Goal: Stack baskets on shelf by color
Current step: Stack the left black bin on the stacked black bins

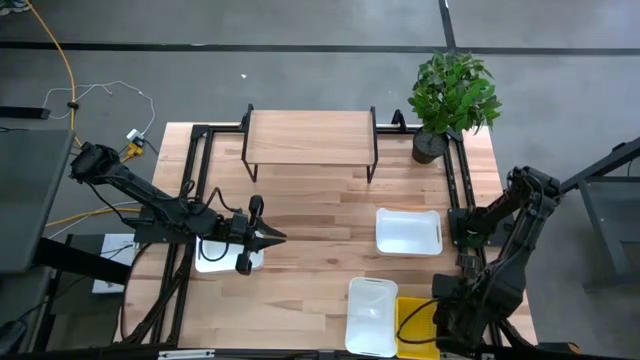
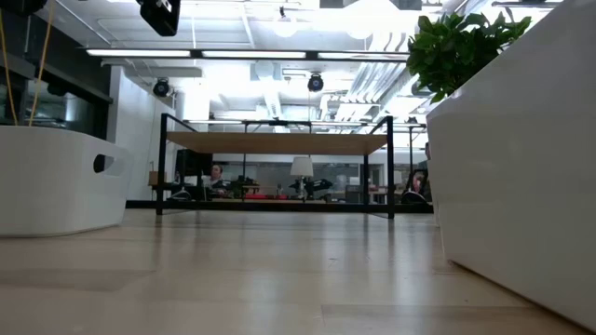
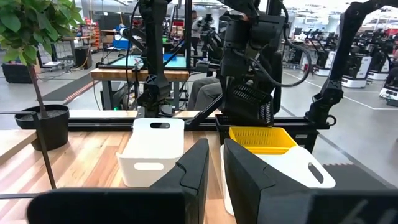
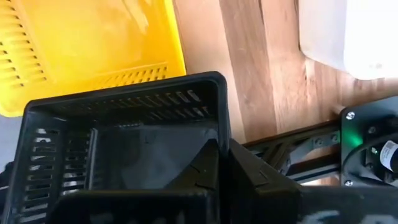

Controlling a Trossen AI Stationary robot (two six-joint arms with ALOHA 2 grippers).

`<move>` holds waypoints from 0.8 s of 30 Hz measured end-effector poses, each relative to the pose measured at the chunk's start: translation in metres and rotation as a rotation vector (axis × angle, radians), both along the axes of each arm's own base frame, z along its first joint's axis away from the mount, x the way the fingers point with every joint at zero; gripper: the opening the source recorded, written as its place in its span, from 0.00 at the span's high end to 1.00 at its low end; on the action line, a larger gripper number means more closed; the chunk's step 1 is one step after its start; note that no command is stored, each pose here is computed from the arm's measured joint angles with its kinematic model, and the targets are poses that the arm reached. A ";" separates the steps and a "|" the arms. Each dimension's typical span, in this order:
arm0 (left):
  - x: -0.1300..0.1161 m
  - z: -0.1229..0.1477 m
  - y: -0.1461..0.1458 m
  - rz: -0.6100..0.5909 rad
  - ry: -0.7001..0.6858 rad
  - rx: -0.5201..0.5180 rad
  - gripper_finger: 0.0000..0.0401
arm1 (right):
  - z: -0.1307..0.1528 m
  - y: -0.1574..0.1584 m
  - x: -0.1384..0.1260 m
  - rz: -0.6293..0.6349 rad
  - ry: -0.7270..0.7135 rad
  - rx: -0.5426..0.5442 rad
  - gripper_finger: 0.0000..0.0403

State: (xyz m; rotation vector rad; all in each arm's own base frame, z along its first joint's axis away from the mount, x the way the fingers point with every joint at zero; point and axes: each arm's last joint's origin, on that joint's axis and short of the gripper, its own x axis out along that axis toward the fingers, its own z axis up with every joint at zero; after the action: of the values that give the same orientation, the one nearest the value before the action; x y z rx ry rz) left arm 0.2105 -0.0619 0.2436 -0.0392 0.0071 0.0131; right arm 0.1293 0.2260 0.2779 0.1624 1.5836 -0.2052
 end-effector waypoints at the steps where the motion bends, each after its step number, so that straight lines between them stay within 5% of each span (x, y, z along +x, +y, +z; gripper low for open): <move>1: 0.000 0.000 0.000 0.000 0.000 0.000 0.90 | -0.002 0.001 0.001 0.000 0.010 -0.004 0.98; 8: 0.000 0.000 0.000 0.000 0.000 0.000 0.90 | -0.019 0.012 0.005 0.081 0.089 -0.032 0.98; 18: 0.000 0.000 0.000 0.000 0.000 0.000 0.90 | -0.021 0.012 0.006 0.043 0.067 -0.058 0.98; 24: 0.000 0.000 0.000 0.000 -0.001 0.000 0.90 | -0.021 0.012 0.006 -0.046 0.064 -0.063 0.86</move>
State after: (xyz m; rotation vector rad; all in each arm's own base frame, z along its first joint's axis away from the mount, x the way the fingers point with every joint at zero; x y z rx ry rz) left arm 0.2105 -0.0619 0.2437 -0.0394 0.0064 0.0131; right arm 0.1356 0.2381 0.2568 0.1448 1.6364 -0.2984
